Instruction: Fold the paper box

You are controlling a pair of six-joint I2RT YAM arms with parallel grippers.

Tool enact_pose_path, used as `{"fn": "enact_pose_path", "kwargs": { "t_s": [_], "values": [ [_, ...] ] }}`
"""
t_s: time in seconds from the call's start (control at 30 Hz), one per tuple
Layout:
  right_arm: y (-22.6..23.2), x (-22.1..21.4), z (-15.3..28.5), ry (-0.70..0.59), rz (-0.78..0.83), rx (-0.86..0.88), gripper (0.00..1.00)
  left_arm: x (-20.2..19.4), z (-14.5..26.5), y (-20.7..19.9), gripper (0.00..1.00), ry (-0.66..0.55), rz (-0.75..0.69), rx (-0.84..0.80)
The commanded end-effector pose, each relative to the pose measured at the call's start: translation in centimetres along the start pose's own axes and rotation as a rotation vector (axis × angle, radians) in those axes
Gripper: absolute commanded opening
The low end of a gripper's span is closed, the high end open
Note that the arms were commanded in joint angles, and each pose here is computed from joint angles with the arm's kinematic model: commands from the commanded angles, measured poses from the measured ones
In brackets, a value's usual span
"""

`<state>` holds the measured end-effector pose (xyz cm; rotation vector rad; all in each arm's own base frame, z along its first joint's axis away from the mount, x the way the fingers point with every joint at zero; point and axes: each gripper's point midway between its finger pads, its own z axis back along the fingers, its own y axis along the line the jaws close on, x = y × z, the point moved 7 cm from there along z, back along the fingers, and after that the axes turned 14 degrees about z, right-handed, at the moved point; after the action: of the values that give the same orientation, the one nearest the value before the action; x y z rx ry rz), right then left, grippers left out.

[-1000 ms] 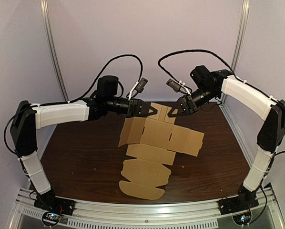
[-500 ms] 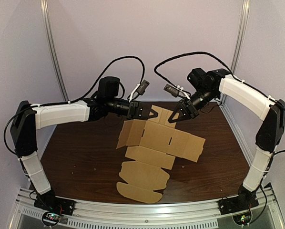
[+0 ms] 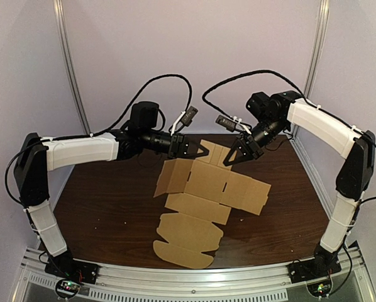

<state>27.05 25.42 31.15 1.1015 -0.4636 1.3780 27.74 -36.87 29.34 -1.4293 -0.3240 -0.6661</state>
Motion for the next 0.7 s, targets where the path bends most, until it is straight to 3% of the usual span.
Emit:
{"fn": "enact_pose_path", "kwargs": {
  "t_s": [0.0, 0.47, 0.57, 0.67],
  "values": [
    [0.3, -0.4, 0.0, 0.024, -0.028, 0.009, 0.0, 0.6, 0.1, -0.3, 0.0, -0.019, -0.049, -0.006],
    [0.7, 0.3, 0.6, 0.027, 0.015, -0.045, 0.0, 0.4, 0.1, 0.2, 0.0, -0.018, -0.052, 0.033],
    [0.7, 0.6, 0.4, 0.031, 0.02, -0.04, 0.18, 0.2, -0.1, 0.2, 0.0, -0.001, -0.047, 0.017],
    [0.6, 1.1, -0.2, 0.047, 0.031, -0.034, 0.22, 0.1, -0.1, 0.1, 0.0, 0.005, -0.048, 0.012]
  ]
}}
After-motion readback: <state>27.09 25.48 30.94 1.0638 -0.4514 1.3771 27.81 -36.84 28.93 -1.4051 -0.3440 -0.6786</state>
